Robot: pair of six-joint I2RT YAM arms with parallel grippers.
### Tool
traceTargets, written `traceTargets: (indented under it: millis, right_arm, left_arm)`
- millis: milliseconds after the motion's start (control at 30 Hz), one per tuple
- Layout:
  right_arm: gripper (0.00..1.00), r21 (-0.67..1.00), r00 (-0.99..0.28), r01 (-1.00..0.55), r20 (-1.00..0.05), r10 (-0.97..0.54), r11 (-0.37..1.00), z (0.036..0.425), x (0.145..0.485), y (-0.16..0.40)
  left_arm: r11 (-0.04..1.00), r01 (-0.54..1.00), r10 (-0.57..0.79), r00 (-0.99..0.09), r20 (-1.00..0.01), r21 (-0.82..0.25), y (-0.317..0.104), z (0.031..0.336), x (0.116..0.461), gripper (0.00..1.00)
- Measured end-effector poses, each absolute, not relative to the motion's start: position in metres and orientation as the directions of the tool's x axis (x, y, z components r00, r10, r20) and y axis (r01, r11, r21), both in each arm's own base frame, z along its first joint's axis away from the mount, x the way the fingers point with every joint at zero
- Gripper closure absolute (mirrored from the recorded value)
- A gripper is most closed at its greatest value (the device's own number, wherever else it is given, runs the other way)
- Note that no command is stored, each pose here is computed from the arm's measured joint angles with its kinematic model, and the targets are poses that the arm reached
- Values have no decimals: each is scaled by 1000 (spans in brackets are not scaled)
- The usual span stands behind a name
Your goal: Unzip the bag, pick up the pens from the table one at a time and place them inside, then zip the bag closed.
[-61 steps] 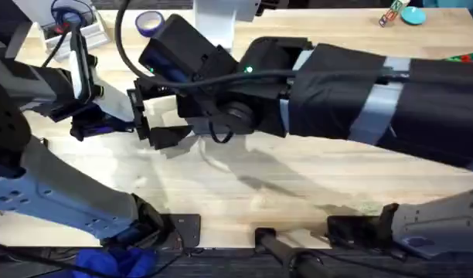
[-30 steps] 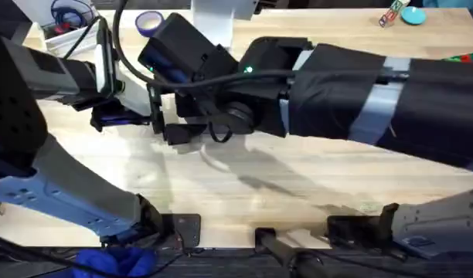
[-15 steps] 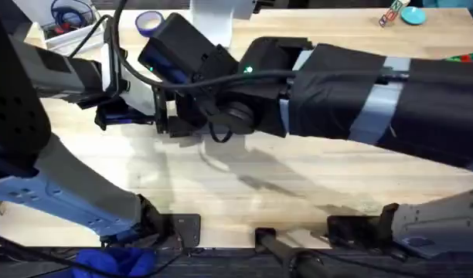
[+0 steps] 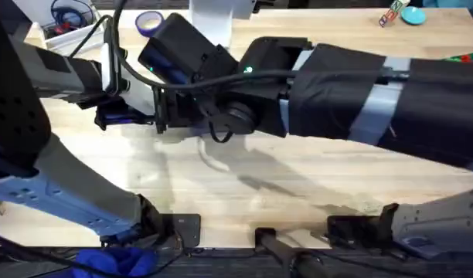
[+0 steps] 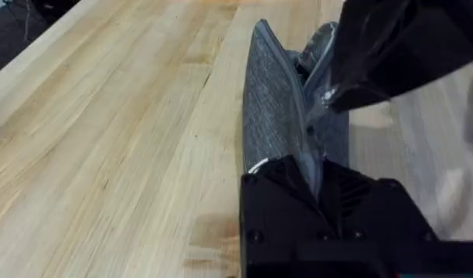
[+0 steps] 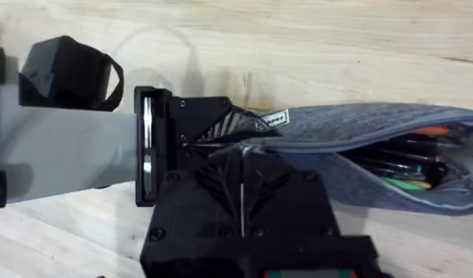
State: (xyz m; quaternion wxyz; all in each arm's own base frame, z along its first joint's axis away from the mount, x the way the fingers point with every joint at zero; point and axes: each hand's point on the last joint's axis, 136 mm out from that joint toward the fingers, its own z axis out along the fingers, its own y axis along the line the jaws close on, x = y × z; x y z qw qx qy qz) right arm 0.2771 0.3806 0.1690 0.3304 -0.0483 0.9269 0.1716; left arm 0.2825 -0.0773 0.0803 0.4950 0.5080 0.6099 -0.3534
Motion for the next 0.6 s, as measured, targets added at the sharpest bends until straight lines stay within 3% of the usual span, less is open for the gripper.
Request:
traceTargets:
  millis: [600]
  right_arm:
    - [969, 203, -809, -155, -588, -6, 967, 154, 280, 352]
  left_arm:
    - [234, 970, 269, 6, -963, 72, -77, 80, 283, 962]
